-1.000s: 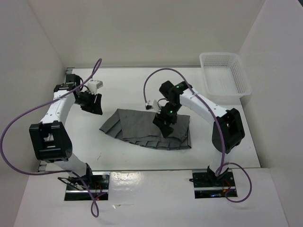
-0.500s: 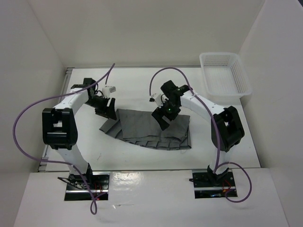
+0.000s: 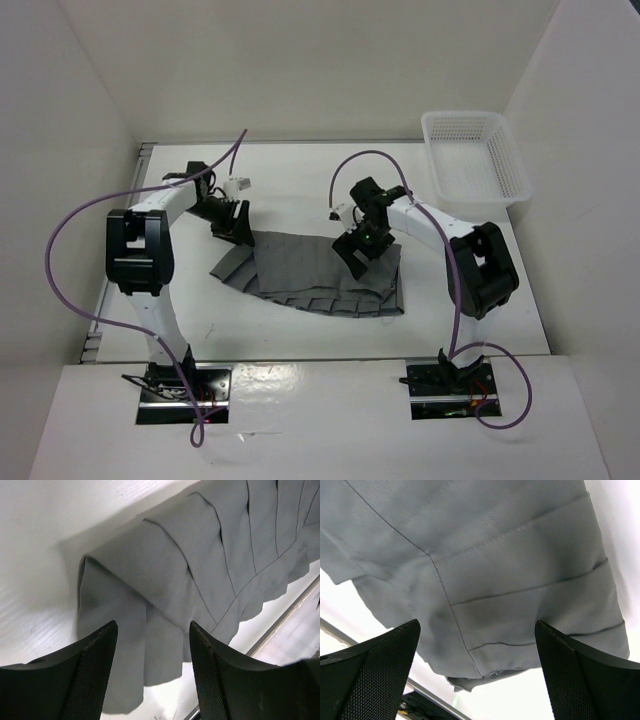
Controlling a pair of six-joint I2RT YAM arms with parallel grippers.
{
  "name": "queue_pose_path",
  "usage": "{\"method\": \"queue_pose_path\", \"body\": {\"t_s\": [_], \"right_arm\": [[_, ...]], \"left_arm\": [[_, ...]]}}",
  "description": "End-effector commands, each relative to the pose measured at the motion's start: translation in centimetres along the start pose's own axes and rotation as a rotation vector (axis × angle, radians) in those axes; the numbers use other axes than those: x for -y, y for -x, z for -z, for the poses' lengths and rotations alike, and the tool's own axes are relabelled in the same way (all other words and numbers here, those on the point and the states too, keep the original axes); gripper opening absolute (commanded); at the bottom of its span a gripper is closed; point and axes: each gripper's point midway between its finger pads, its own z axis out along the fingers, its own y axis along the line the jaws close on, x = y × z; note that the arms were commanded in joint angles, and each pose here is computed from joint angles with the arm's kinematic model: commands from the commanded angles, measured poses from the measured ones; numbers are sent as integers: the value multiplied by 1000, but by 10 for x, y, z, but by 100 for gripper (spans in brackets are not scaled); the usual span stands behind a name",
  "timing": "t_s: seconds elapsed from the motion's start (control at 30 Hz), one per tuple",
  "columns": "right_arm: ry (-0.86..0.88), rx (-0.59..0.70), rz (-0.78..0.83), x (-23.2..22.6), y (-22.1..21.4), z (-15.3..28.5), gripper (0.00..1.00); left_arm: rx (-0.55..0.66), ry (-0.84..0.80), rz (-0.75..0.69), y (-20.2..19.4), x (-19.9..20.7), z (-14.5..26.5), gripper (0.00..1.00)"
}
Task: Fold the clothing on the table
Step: Fold the skirt
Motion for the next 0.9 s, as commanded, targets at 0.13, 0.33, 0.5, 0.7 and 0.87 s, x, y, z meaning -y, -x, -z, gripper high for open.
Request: {"method": "queue_pose_path", "body": {"t_s": [0.13, 0.33, 0.5, 0.7, 0.87], "right_arm": [[-85, 65, -2, 13, 7, 19, 99], [-104, 59, -2, 16, 6, 19, 99], [-117, 64, -1, 19, 8, 19, 99], [-123, 52, -3, 20, 4, 18, 99], [-134, 58, -2, 22, 6, 18, 99]], "left_arm": [[-6, -76, 12, 11, 6, -25, 65], [-1, -88, 8, 20, 5, -32, 61], [2, -99, -5, 33, 12, -29, 29], [45, -78, -45, 61, 20, -8, 6], [95, -15, -125, 93, 18, 11, 0]]}}
